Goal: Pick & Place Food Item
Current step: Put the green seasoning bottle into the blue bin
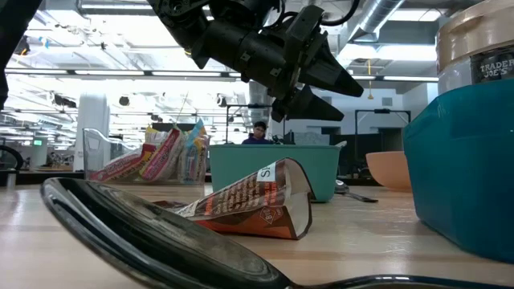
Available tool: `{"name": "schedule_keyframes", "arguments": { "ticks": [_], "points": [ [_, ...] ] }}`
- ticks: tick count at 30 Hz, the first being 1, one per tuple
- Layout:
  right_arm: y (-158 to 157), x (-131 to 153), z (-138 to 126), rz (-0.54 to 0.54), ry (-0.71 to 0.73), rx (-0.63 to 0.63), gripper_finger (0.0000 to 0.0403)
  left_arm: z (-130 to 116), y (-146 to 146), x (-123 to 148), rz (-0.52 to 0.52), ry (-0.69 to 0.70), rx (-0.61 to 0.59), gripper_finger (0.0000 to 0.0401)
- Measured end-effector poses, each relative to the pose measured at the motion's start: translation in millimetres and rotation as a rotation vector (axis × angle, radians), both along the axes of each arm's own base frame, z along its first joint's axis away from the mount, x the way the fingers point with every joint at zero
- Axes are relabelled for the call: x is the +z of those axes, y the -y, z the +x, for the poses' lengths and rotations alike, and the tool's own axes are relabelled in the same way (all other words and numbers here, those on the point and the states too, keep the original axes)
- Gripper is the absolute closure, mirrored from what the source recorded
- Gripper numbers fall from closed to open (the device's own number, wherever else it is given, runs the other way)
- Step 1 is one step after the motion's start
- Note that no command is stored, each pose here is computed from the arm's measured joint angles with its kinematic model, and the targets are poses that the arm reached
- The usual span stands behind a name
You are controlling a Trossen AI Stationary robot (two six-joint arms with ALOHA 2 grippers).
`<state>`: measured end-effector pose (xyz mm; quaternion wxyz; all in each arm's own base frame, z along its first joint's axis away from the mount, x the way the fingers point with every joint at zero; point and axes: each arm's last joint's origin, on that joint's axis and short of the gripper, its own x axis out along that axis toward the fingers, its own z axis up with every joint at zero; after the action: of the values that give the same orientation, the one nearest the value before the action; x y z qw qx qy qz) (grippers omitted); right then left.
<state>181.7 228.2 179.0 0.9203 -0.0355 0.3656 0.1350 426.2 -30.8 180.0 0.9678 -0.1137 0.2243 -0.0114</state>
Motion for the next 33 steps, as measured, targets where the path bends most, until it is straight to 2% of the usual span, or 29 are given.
{"name": "schedule_keyframes", "arguments": {
  "ticks": [23, 33],
  "points": [
    [2.6, -0.3, 3.6, 0.033, -0.025, -0.015, 0.0168, 0.0, 0.1, 0.0, 0.0, 0.0, 0.0, 0.01],
    [8.9, -1.0, 11.9, 0.079, -0.087, 0.009, 0.0168, 0.0, 0.1, 0.0, 0.0, 0.0, 0.0, 0.0099]
  ]
}}
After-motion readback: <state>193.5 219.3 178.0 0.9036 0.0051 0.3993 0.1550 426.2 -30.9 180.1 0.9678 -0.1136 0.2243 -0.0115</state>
